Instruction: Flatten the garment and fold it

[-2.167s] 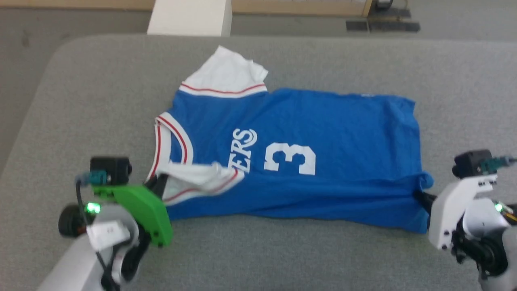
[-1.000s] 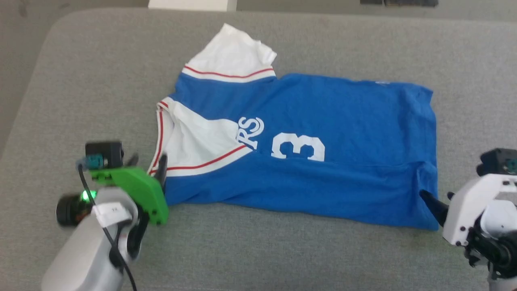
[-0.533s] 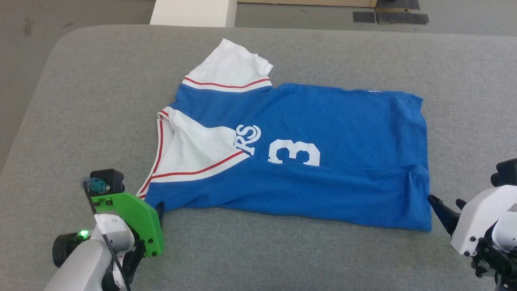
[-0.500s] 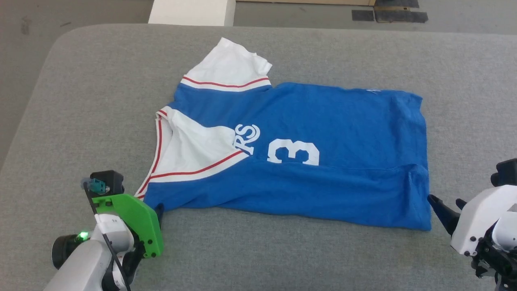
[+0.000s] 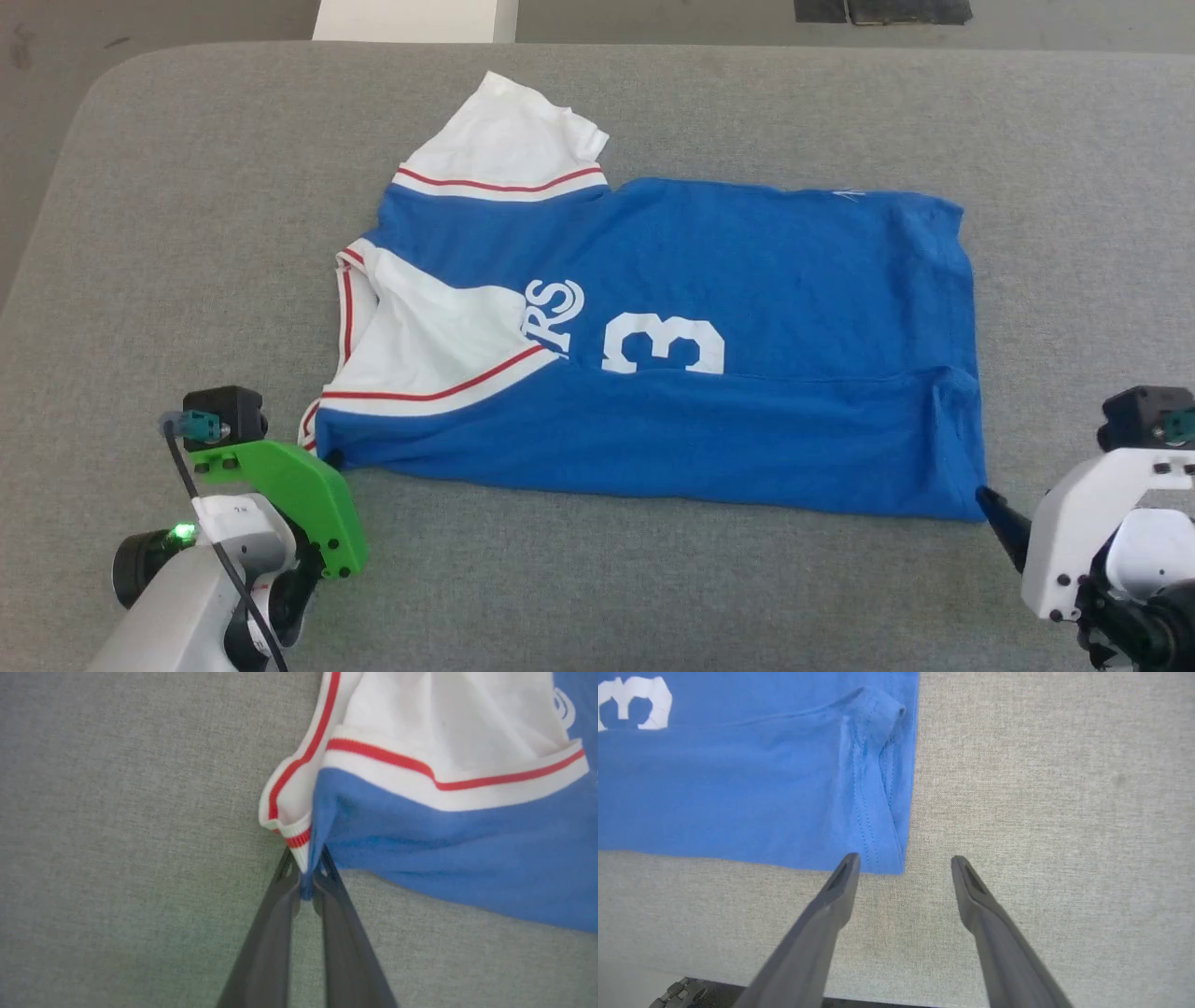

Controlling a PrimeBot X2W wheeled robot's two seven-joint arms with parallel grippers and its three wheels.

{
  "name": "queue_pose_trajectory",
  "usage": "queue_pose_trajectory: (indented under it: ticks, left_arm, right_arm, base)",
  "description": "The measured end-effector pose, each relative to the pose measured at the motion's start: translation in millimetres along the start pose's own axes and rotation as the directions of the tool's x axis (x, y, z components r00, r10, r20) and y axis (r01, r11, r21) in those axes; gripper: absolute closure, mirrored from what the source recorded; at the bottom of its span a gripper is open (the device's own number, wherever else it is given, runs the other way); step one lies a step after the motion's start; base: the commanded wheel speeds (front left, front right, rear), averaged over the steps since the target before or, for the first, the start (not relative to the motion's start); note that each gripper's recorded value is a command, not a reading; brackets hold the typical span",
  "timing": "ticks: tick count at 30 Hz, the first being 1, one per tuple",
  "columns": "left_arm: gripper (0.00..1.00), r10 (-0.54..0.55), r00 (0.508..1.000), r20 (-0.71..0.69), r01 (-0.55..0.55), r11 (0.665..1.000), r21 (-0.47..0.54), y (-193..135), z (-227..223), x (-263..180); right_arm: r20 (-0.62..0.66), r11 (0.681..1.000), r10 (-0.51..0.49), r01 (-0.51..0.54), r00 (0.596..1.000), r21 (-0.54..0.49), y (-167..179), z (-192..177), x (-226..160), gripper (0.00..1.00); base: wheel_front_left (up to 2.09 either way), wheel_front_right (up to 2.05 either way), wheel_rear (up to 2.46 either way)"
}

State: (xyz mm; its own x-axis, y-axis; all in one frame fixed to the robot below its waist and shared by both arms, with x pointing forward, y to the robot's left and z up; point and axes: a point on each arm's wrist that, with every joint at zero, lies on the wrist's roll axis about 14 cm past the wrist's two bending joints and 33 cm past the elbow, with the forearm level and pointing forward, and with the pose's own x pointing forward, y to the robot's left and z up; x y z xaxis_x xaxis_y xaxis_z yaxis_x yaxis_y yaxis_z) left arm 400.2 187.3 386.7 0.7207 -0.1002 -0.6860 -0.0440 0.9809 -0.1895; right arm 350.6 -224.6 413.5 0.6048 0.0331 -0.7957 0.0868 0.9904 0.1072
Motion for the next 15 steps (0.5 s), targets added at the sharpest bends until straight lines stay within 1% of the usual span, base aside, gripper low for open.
queue_pose_trajectory:
  ticks: [7, 11, 15]
  left_arm:
    - [1.00, -0.038, 0.996, 0.078, 0.039, 0.999, -0.009, -14, 18, -12]
    - [1.00, -0.042, 0.996, 0.082, 0.043, 0.999, -0.015, -15, 18, -16]
    - [1.00, -0.036, 0.998, 0.058, 0.037, 0.999, -0.024, -14, 9, -16]
  right_arm:
    - [-0.077, 0.995, -0.064, 0.058, 0.995, -0.082, -3, -16, 16, 0.00]
    - [-0.110, 0.990, -0.063, 0.049, 0.992, -0.130, 6, -21, 32, 0.00]
    - [-0.134, 0.984, -0.054, 0.031, 0.990, -0.174, 13, -26, 44, 0.00]
  base:
    - [0.00, 0.00, 0.00]
    - [0.00, 0.00, 0.00]
    - [0.00, 0.00, 0.00]
